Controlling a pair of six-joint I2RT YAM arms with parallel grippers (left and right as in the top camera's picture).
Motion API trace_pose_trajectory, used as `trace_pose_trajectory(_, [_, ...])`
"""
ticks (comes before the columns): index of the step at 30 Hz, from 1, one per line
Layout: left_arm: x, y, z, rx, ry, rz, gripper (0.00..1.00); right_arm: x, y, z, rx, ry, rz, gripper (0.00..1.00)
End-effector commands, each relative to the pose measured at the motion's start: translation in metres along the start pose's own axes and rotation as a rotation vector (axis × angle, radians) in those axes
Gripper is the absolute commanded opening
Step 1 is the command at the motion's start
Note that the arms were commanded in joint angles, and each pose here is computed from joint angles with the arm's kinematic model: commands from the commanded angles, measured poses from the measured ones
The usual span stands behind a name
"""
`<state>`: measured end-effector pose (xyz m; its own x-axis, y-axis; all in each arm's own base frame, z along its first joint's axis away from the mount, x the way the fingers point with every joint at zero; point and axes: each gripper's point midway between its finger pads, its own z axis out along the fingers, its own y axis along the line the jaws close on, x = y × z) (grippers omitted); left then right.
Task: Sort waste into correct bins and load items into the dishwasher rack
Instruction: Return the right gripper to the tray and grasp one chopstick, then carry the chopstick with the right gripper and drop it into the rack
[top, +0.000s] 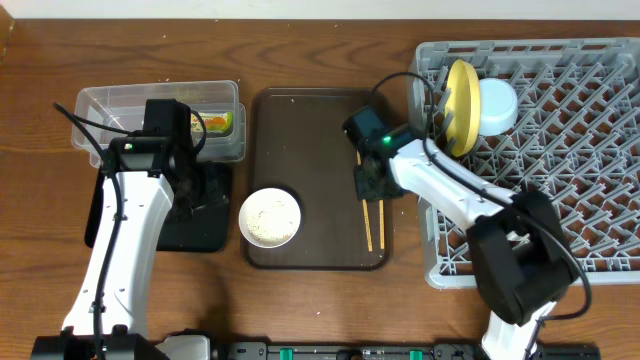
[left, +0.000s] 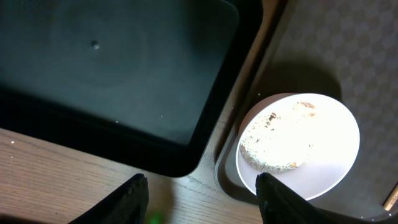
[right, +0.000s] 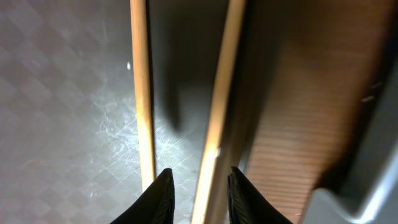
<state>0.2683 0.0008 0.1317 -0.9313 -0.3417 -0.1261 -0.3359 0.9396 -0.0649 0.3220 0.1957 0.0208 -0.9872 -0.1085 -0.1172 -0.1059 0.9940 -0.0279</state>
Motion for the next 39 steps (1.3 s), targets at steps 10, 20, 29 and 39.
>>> trace_pose_trajectory(10, [-0.003,0.0,-0.005,0.001,-0.017,-0.01,0.59,0.021,0.003,0.034,0.052,0.096,0.041,0.26])
trace_pose_trajectory(20, [-0.003,0.0,-0.005,0.001,-0.017,-0.01,0.59,0.025,0.004,0.035,0.047,0.11,0.047,0.01])
trace_pose_trajectory(29, [-0.003,0.0,-0.005,0.001,-0.017,-0.01,0.58,-0.007,-0.002,-0.022,-0.018,0.02,0.051,0.01])
trace_pose_trajectory(39, [-0.003,0.0,-0.005,0.001,-0.017,-0.01,0.59,-0.039,-0.062,-0.132,-0.025,-0.224,-0.01,0.01])
